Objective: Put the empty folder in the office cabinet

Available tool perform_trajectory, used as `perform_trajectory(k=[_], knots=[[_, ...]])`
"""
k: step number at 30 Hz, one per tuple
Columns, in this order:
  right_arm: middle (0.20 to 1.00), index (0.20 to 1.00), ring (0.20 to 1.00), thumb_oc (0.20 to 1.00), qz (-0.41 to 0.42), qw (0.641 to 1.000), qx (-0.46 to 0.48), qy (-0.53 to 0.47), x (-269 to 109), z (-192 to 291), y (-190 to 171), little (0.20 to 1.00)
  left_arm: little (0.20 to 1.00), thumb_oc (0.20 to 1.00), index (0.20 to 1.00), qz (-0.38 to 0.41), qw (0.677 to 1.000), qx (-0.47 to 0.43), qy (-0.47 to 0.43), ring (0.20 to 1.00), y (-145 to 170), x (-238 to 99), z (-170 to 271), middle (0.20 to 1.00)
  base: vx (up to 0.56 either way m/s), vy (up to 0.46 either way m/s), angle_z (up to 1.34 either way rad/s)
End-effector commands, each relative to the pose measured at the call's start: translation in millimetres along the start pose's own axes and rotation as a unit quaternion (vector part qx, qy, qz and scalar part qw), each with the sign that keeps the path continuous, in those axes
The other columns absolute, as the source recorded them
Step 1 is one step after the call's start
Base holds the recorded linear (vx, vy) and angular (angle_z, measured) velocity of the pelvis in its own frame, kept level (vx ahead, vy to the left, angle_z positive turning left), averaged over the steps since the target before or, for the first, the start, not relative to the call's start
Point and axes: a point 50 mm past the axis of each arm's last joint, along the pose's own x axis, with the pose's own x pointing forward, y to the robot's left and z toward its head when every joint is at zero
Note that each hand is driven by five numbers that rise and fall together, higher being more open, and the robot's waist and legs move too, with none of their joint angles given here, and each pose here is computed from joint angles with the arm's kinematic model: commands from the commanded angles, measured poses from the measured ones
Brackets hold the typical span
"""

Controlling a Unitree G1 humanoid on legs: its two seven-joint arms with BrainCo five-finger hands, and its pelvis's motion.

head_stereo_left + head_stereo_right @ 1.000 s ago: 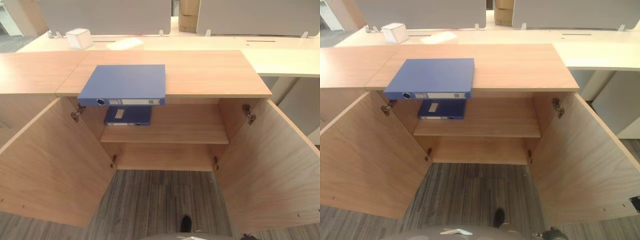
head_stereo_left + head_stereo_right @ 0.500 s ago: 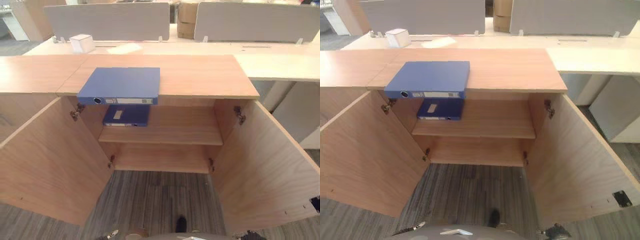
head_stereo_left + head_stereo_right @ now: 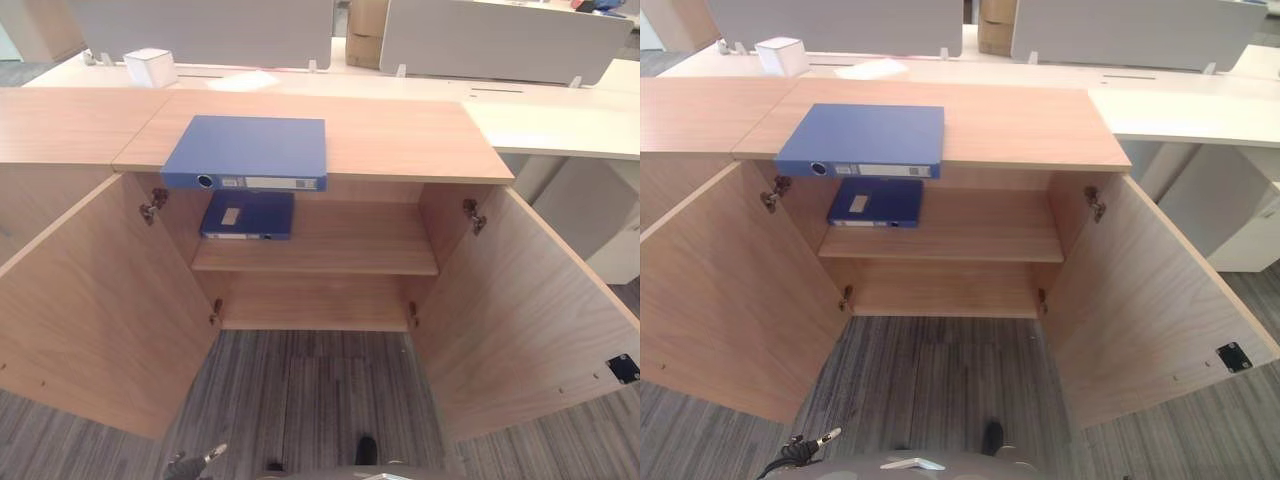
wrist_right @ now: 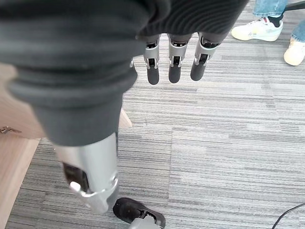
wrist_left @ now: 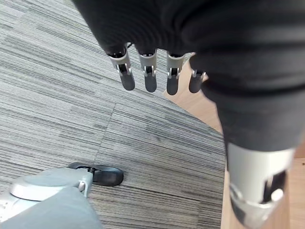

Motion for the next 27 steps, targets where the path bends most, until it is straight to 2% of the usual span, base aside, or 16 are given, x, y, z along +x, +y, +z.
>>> perform_trajectory(k=[1, 4, 7, 8, 9, 11, 15, 16, 18, 19, 20, 21, 22, 23, 25, 27], knots=[[1.0, 1.0, 1.0, 1.0, -0.021, 0.999, 0.004, -0.044, 0.3, 31.3, -11.2, 1.0, 1.0, 1.0, 1.0, 0.003, 0.995, -0.021, -0.094, 1.0, -0.2, 1.9, 43.4, 1.0, -0.01, 0.094, 0.07], [1.0, 1.0, 1.0, 1.0, -0.02, 0.999, 0.006, -0.043, 0.4, 31.1, -10.3, 1.0, 1.0, 1.0, 1.0, -0.003, 0.992, -0.027, -0.124, 1.0, -2.5, -0.5, 55.4, 1.0, -0.01, 0.071, 0.01], [1.0, 1.0, 1.0, 1.0, -0.017, 0.999, 0.011, -0.045, 0.4, 30.6, -7.5, 1.0, 1.0, 1.0, 1.0, -0.005, 0.98, -0.024, -0.198, 1.0, -1.6, -9.9, 85.5, 1.0, 0.0, 0.058, -0.06], [1.0, 1.0, 1.0, 1.0, -0.017, 0.999, 0.018, -0.049, 0.4, 31.0, -5.0, 1.0, 1.0, 1.0, 1.0, 0.008, 0.967, -0.009, -0.255, 1.0, 3.3, -19.4, 110.0, 1.0, 0.0, 0.025, -0.06], [1.0, 1.0, 1.0, 1.0, -0.017, 0.999, 0.018, -0.049, 0.4, 31.0, -5.0, 1.0, 1.0, 1.0, 1.0, 0.008, 0.967, -0.009, -0.255, 1.0, 3.3, -19.4, 110.0, 1.0, 0.02, 0.049, 0.05], [1.0, 1.0, 1.0, 1.0, -0.012, 0.998, 0.025, -0.054, 0.3, 31.9, 0.7, 1.0, 1.0, 1.0, 1.0, 0.059, 0.939, 0.025, -0.339, 1.0, 17.9, -38.4, 143.7, 1.0, 0.03, 0.03, 0.05], [1.0, 1.0, 1.0, 1.0, -0.012, 0.998, 0.027, -0.06, 0.2, 33.9, 4.2, 1.0, 1.0, 1.0, 1.0, 0.116, 0.911, 0.072, -0.39, 1.0, 29.3, -53.4, 166.0, 1.0, 0.02, 0.006, -0.02], [1.0, 1.0, 1.0, 1.0, -0.014, 0.997, 0.034, -0.067, -0.1, 36.1, 7.4, 1.0, 1.0, 1.0, 1.0, 0.198, 0.862, 0.138, -0.446, 1.0, 45.0, -75.2, 190.5, 1.0, 0.06, 0.009, -0.08], [1.0, 1.0, 1.0, 1.0, -0.014, 0.997, 0.033, -0.074, -0.3, 38.7, 11.7, 1.0, 1.0, 1.0, 1.0, 0.301, 0.796, 0.188, -0.491, 1.0, 65.6, -100.1, 211.6, 1.0, 0.05, 0.008, -0.15], [1.0, 1.0, 1.0, 1.0, -0.013, 0.997, 0.033, -0.074, -0.3, 38.9, 12.4, 1.0, 1.0, 1.0, 1.0, 0.303, 0.795, 0.188, -0.491, 1.0, 65.9, -100.6, 211.4, 1.0, 0.04, 0.006, -0.12], [1.0, 1.0, 1.0, 1.0, -0.013, 0.996, 0.033, -0.076, -0.4, 38.8, 14.1, 1.0, 1.0, 1.0, 1.0, 0.371, 0.735, 0.229, -0.52, 1.0, 78.8, -122.0, 228.5, 1.0, 0.03, 0.004, -0.07], [1.0, 1.0, 1.0, 1.0, -0.012, 0.996, 0.032, -0.076, -0.4, 39.0, 14.9, 1.0, 1.0, 1.0, 1.0, 0.373, 0.734, 0.23, -0.52, 1.0, 79.0, -122.4, 228.4, 1.0, 0.04, 0.01, -0.04], [1.0, 1.0, 1.0, 1.0, -0.012, 0.997, 0.032, -0.075, -0.4, 38.2, 15.0, 1.0, 1.0, 1.0, 1.0, 0.406, 0.705, 0.246, -0.527, 1.0, 85.2, -131.2, 234.8, 1.0, 0.04, 0.01, -0.02], [1.0, 1.0, 1.0, 1.0, -0.011, 0.997, 0.032, -0.072, -0.2, 36.1, 15.9, 1.0, 1.0, 1.0, 1.0, 0.467, 0.64, 0.274, -0.545, 1.0, 95.6, -153.4, 249.9, 1.0, 0.05, 0.009, -0.01], [1.0, 1.0, 1.0, 1.0, -0.009, 0.997, 0.03, -0.069, -0.1, 34.3, 17.3, 1.0, 1.0, 1.0, 1.0, 0.506, 0.588, 0.294, -0.558, 1.0, 100.0, -172.1, 261.4, 1.0, 0.03, 0.003, 0.0], [1.0, 1.0, 1.0, 1.0, -0.009, 0.997, 0.03, -0.069, -0.1, 34.3, 17.3, 1.0, 1.0, 1.0, 1.0, 0.506, 0.588, 0.294, -0.558, 1.0, 100.0, -172.1, 261.4, 1.0, 0.02, 0.0, 0.0]])
